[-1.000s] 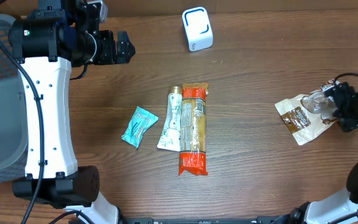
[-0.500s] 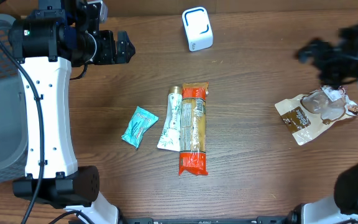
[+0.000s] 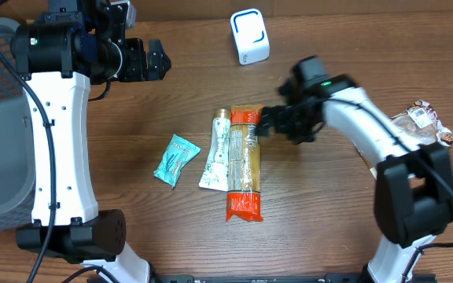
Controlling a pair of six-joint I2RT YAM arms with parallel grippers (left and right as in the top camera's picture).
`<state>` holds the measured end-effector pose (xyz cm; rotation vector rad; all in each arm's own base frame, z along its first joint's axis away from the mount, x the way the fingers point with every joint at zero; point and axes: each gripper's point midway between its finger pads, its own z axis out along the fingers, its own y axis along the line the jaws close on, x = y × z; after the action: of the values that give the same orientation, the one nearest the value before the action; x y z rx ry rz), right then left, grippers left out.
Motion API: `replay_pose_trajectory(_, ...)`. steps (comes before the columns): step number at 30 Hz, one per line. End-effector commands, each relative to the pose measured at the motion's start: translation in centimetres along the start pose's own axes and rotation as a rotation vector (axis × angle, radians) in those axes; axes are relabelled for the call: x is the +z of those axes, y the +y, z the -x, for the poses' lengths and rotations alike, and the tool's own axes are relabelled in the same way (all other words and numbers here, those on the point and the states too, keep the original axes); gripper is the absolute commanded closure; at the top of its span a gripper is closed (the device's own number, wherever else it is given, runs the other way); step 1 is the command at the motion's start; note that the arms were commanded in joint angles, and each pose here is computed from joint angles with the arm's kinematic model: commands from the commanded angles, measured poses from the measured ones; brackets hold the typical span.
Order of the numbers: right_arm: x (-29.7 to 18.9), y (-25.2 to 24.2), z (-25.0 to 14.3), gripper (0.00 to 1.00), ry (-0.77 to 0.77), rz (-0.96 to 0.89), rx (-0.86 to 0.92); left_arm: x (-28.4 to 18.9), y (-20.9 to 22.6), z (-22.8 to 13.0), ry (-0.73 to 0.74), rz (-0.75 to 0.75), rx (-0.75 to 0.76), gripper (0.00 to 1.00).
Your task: Scan the item barcode
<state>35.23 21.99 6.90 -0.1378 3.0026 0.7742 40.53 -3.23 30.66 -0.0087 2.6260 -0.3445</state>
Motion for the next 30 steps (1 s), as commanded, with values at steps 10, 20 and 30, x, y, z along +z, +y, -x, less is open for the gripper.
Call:
replay_pose_trajectory(10, 4.2, 7.5, -3.7, 0.10, 0.074, 0.080, -0.032, 0.0, 0.0, 0.1, -0.001, 0.002, 0.023, 0.00)
replay_pose_trajectory(20, 4.9, 7.6, -4.8, 0.10, 0.082, 0.015, -0.051, 0.0, 0.0, 0.1, -0.001, 0.002, 0.023, 0.00)
replay_pose_trajectory(30, 5.4, 9.9, -7.1, 0.11, 0.153, 0.080, -0.113, 0.0, 0.0, 0.1, -0.001, 0.002, 0.023, 0.00)
